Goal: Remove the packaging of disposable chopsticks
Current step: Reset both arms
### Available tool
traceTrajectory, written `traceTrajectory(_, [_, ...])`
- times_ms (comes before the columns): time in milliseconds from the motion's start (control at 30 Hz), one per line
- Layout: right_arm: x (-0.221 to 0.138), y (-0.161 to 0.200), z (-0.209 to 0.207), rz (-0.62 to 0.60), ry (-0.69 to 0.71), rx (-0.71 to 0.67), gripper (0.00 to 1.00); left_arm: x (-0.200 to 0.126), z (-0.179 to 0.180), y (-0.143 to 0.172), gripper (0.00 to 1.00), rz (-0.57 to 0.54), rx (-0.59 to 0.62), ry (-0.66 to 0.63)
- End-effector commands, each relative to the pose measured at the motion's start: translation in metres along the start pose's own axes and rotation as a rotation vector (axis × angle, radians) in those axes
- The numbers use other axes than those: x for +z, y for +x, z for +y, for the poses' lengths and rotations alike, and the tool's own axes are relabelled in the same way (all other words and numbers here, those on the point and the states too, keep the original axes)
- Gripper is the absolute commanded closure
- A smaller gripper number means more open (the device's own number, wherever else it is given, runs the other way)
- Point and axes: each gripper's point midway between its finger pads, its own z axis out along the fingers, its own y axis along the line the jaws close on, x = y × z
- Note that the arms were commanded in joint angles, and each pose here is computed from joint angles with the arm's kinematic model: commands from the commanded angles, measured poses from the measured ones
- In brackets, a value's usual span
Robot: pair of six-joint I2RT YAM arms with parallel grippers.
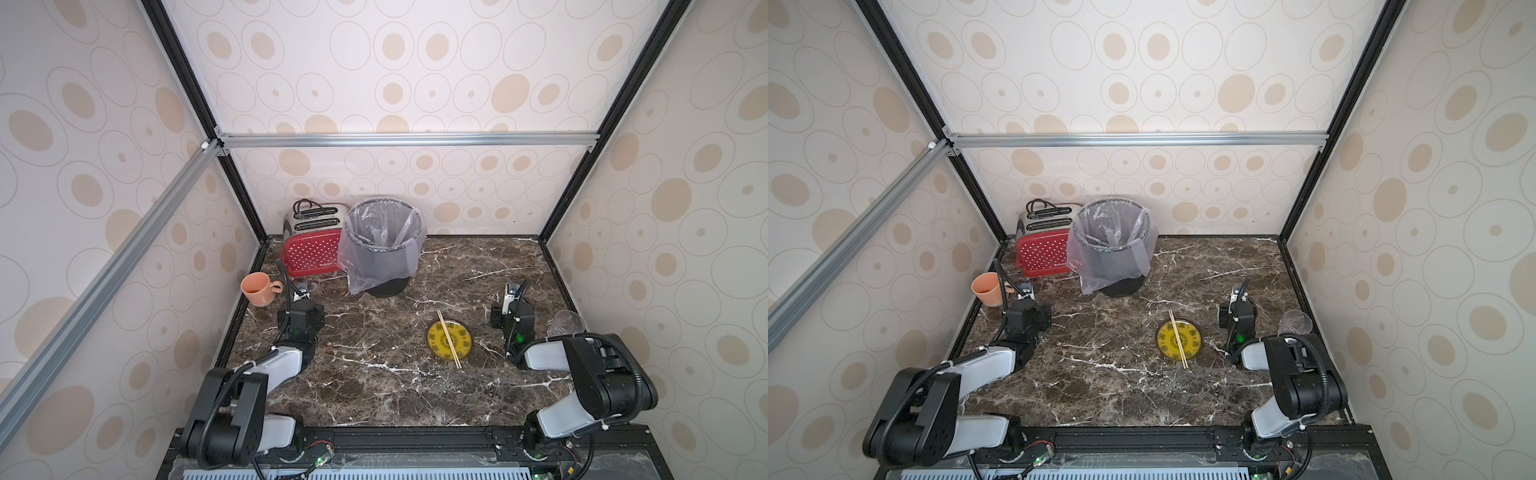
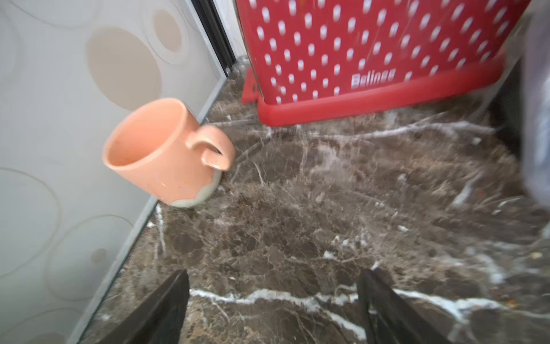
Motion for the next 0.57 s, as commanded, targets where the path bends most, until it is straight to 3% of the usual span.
traceTrajectory(0, [0.002, -0.010, -0.003, -0.027, 0.008, 0.017, 0.01, 0.005, -0.009, -0.044, 0.12, -0.168, 0.014, 0.058])
traceTrajectory(200, [0.001, -0.010, -0.003, -0.025, 0.007, 0.016, 0.01, 0.027, 0.007, -0.027, 0.11, -0.204, -0.110, 0.050])
traceTrajectory(267, [0.002, -0.010, -0.002, -0.025, 0.007, 0.016, 0.01, 0.031, 0.005, -0.024, 0.10, -0.142, -0.107, 0.084])
traceTrajectory(533, [0.007, -0.007, -0.002, 0.004, -0.051, 0.042, 0.00, 0.034, 0.007, -0.025, 0.04, -0.144, -0.118, 0.088])
